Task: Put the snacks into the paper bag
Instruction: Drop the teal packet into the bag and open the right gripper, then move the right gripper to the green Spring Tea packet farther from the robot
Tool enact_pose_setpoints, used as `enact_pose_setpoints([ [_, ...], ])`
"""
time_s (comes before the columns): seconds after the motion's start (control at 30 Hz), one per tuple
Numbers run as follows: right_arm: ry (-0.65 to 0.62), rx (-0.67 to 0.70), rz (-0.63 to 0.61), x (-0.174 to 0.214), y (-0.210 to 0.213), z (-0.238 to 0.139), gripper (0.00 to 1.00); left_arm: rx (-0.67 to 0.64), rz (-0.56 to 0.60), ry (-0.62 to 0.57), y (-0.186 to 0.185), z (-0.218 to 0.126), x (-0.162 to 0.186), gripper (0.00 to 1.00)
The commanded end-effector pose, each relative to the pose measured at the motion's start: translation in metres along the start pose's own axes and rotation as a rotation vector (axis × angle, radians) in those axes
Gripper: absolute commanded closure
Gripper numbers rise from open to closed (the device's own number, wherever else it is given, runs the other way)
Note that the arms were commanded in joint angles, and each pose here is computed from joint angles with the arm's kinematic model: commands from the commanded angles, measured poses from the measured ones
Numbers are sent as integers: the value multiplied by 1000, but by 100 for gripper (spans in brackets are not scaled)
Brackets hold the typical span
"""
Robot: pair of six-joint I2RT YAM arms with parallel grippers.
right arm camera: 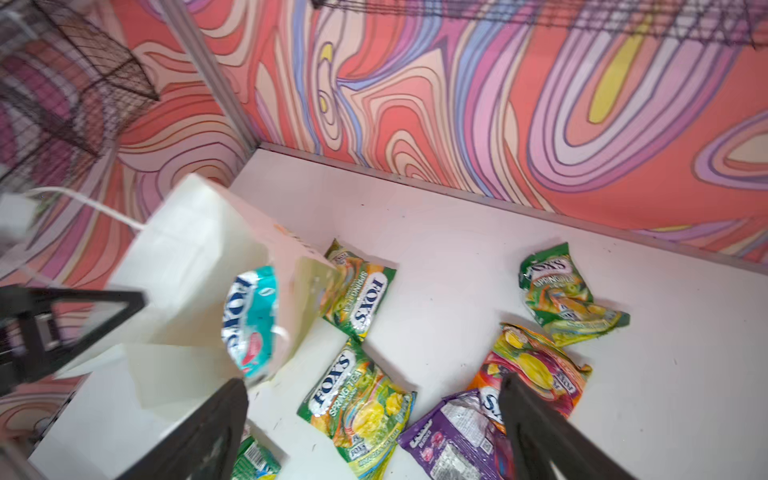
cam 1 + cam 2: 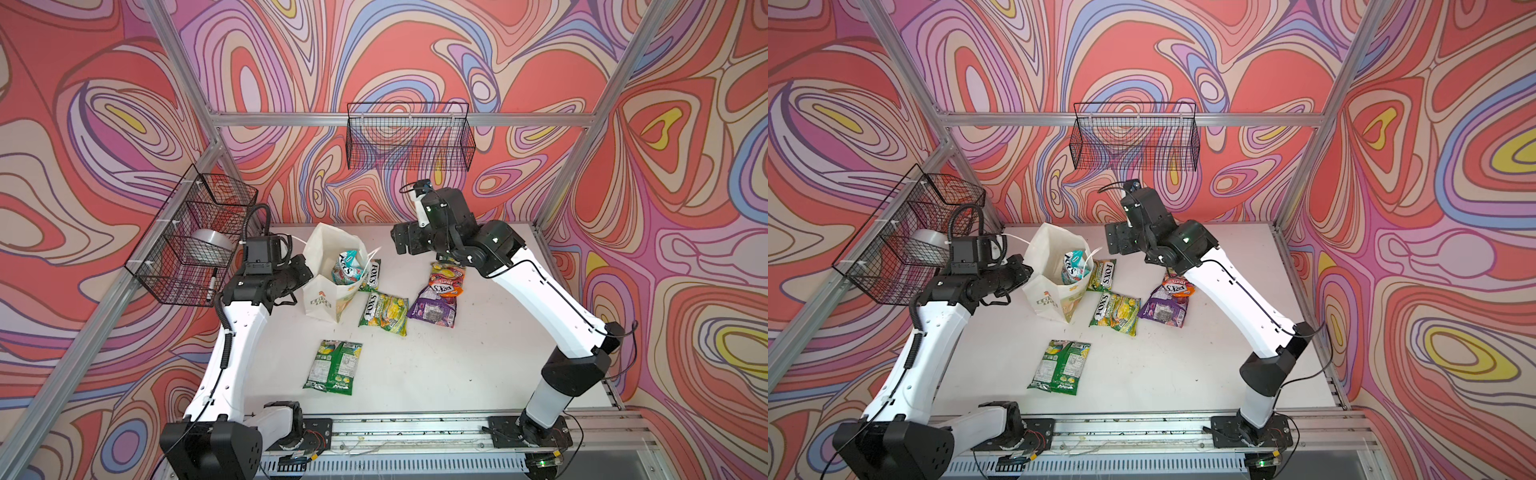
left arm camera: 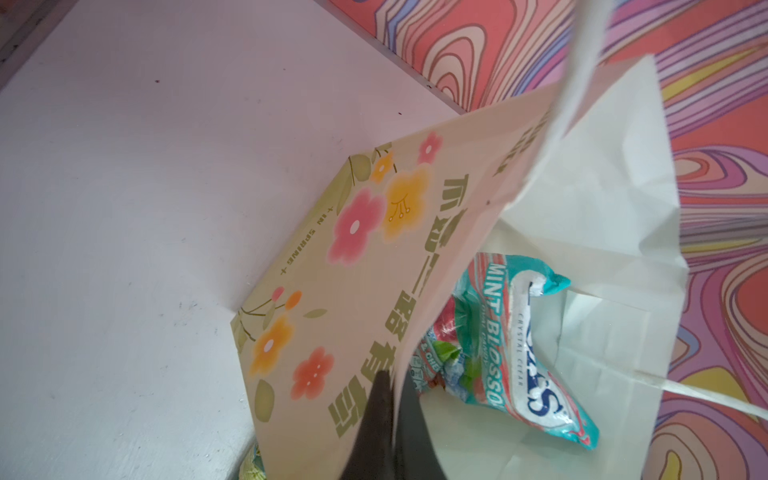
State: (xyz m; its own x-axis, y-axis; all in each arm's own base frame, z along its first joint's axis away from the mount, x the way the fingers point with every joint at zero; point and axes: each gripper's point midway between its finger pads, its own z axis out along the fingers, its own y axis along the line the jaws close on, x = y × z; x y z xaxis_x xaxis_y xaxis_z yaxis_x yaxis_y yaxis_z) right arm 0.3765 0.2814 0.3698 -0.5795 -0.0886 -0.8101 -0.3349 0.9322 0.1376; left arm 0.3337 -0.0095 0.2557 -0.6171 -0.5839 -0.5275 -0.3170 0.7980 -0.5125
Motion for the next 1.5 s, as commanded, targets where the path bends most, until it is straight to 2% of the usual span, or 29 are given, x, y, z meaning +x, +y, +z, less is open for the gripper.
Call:
enact_pose_setpoints([
  [0.0,24,9,82,10,-23,11,2,-60,-113,12,31,-7,6,100],
  [0.17,89,98,161,33,-69,42,2,-83,-148,-1,49,-9,6,100],
  [0.33,122,141,244,50,-105,66,2,33,-141,44,28,-3,7,100],
  [0.63,144,251,457,84,-191,106,2,76,-80,9,17,-6,-6,100],
  [0.8,207,314,560,115,-238,141,2,165,-31,10,5,-7,1,100],
  [0.9,227,284,646,128,-254,160,2,229,-15,7,-4,-12,5,100],
  [1.07,262,302,702,139,-276,190,2,236,-5,0,-4,-14,8,100],
  [1.23,291,261,726,145,-275,217,2,247,2,-14,-6,-17,8,100],
  [1.47,356,262,795,172,-277,245,2,275,-1,-11,-10,-18,9,100],
])
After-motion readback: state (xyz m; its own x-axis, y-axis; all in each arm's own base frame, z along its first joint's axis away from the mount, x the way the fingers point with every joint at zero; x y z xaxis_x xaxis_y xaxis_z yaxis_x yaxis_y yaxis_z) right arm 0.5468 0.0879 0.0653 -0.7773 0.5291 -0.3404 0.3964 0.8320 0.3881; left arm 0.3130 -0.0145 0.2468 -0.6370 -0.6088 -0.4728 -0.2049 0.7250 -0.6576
